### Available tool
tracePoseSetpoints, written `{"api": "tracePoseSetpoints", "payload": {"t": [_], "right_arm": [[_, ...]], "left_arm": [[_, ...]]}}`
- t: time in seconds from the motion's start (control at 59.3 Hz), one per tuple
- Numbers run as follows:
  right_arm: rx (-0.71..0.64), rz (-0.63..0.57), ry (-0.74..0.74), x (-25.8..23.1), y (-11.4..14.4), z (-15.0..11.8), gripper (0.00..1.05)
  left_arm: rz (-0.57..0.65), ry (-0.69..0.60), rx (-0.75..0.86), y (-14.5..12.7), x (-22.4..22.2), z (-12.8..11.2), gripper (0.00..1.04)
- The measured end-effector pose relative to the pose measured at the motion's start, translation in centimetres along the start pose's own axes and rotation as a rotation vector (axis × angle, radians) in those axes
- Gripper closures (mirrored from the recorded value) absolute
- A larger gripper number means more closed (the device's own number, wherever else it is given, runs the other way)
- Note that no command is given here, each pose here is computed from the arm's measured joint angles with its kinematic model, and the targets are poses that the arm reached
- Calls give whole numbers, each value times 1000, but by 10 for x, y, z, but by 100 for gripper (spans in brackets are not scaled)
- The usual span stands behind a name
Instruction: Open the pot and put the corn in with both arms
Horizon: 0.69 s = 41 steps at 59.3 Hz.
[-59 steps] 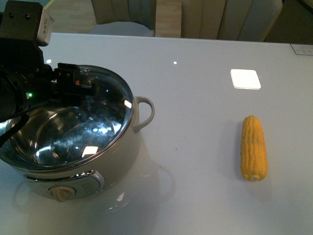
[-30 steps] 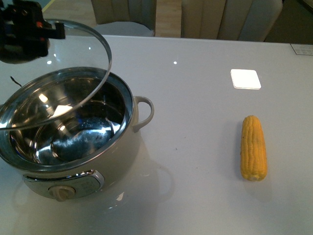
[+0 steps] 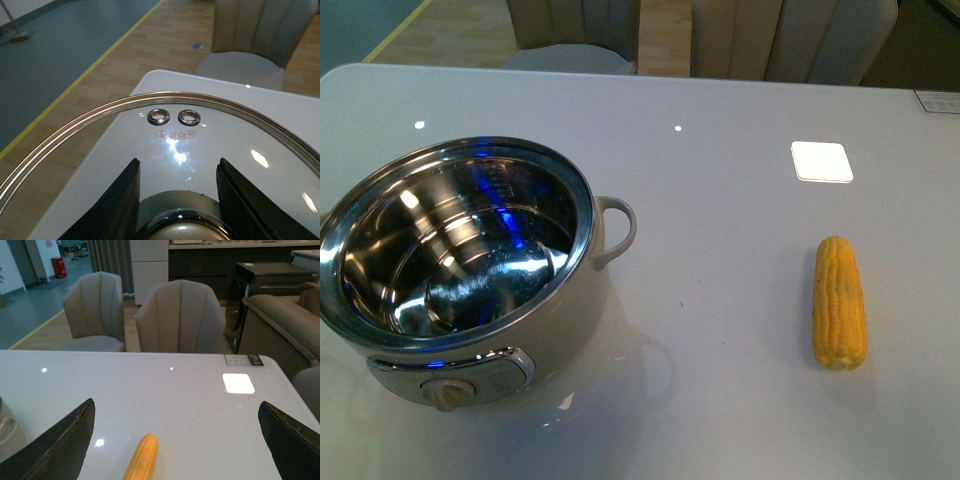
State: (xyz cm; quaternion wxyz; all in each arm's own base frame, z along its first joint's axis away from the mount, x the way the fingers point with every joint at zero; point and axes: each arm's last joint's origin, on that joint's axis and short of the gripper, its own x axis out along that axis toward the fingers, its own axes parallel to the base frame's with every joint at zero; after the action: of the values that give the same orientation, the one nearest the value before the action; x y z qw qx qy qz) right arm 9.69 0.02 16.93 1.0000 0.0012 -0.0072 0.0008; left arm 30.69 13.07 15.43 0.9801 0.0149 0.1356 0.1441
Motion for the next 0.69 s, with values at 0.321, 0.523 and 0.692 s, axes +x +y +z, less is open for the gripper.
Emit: {"api": "tracePoseSetpoints", "payload": {"t": [0.321,0.523,0.692], "right_arm": [[0,0,0,0,0,0,9],[0,0,0,0,0,0,9],[0,0,0,0,0,0,9]], "left_arm": [[83,87,-25,40,28,-75,64],[83,118,-42,49,49,-106,64],[73,116,-38,51,67,-123,64]]}}
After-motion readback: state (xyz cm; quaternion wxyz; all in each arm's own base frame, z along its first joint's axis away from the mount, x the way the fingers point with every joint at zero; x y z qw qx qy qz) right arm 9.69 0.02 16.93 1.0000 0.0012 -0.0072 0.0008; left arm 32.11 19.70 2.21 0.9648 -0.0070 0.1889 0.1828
